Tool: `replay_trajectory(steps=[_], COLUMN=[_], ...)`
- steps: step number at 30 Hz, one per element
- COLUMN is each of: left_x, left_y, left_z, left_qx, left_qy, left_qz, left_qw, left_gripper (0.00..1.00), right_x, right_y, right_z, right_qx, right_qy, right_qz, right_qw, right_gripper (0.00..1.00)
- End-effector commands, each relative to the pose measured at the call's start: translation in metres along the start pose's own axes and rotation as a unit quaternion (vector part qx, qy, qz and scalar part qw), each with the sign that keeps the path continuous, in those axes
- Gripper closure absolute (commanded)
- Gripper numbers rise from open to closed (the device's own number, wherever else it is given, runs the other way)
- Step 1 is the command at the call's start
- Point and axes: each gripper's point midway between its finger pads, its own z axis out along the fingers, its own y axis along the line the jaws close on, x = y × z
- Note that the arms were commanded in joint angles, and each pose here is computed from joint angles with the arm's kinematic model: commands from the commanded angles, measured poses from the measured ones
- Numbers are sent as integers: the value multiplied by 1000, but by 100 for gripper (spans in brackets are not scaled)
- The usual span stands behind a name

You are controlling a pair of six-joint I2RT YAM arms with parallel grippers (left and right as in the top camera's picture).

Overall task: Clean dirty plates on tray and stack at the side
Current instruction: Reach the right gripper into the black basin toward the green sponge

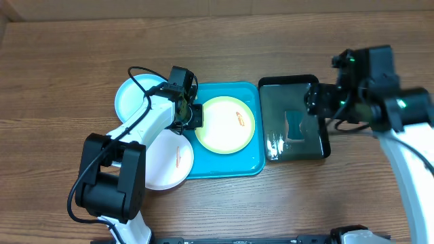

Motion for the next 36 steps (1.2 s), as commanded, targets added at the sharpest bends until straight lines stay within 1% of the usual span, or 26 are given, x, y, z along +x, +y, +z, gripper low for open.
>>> replay_trajectory(steps=[1,5,7,14,18,22,29,36], left_x=[2,2,2,2,2,2,2,2], left_y=[2,2,2,2,2,2,2,2], left_z=[4,4,4,4,4,4,4,4], left_qx=[0,0,0,0,0,0,0,0], left_qy=[6,6,6,6,6,6,6,6], left_qz=[-1,-1,-1,-1,-1,-1,-1,-1], left_qw=[1000,1000,1000,1000,1000,1000,1000,1000], left_gripper=[96,96,96,96,96,96,95,95], right_x=[0,14,19,38,43,46,55,61], right_y=[-2,-11,-14,-26,-32,-36,-42,-46], right_z=[19,55,68,110,130,148,176,192], right_qx=[7,26,32,48,50,47,39,35], right_qy=[37,107,129,175,171,155,128,110], right_qz=[7,17,18,21,18,8,3,0], right_qw=[999,994,991,983,984,987,991,993], right_gripper=[29,28,28,28,31,38,38,40])
